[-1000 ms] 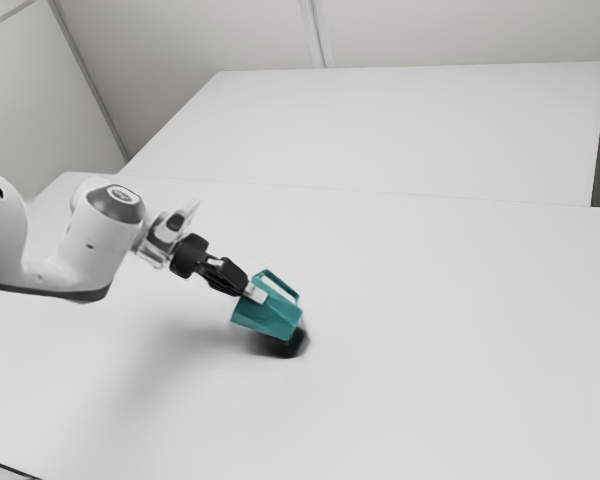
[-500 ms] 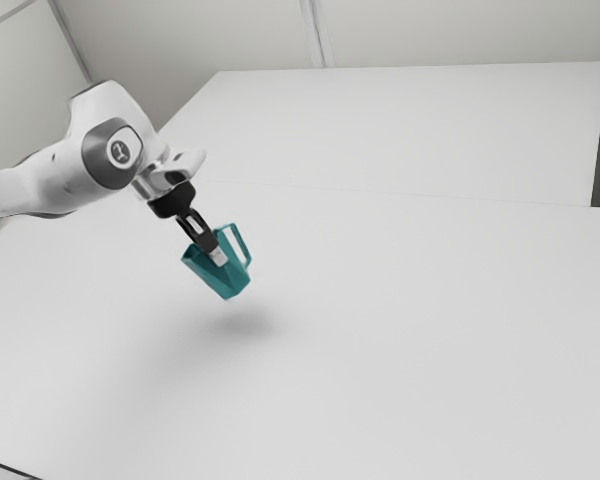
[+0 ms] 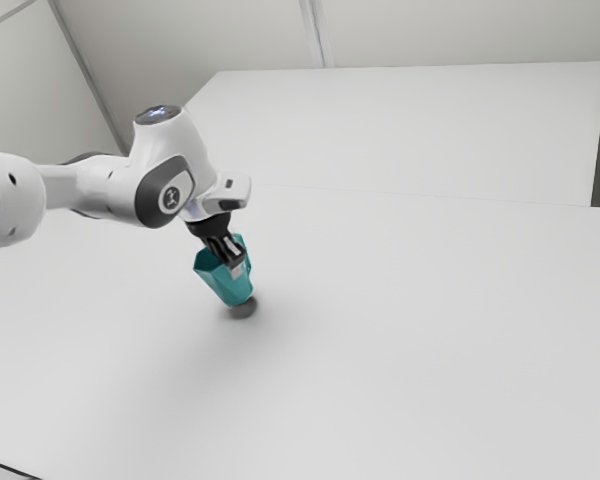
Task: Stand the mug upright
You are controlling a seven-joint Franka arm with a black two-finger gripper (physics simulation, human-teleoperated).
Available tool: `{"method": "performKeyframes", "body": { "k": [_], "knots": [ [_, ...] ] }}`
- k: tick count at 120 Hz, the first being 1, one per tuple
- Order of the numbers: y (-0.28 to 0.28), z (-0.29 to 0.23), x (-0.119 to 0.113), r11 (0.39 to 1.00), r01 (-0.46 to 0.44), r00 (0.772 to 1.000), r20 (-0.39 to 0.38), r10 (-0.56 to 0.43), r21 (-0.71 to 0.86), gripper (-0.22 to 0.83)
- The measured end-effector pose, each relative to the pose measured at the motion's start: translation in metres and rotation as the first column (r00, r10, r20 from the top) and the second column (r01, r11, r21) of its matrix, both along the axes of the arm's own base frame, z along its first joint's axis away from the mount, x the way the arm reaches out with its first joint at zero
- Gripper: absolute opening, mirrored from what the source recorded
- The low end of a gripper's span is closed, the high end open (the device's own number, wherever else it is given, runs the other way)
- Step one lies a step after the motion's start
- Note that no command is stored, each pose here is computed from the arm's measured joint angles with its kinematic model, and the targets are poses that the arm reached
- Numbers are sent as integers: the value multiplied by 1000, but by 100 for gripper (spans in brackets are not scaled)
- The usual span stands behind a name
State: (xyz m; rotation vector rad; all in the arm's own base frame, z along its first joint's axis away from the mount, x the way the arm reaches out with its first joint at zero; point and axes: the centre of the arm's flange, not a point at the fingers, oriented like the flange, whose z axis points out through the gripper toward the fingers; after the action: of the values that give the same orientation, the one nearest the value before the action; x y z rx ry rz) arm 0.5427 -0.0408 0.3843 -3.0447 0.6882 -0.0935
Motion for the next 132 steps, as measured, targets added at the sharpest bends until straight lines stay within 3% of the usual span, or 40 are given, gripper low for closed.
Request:
{"method": "performKeyframes", "body": {
  "k": [45, 70, 83, 104, 132],
  "knots": [
    [-6, -32, 6, 988, -152, 988, -16, 152, 6, -16],
    [-5, -28, 8, 979, -206, 979, -8, 206, -5, 25],
    [-5, -13, 8, 975, -223, 975, 16, 224, -13, 40],
    [-6, 40, 19, 969, -246, 968, 54, 247, -27, 52],
    [-8, 133, 43, 964, -263, 962, 68, 265, -42, 58]
  ]
}}
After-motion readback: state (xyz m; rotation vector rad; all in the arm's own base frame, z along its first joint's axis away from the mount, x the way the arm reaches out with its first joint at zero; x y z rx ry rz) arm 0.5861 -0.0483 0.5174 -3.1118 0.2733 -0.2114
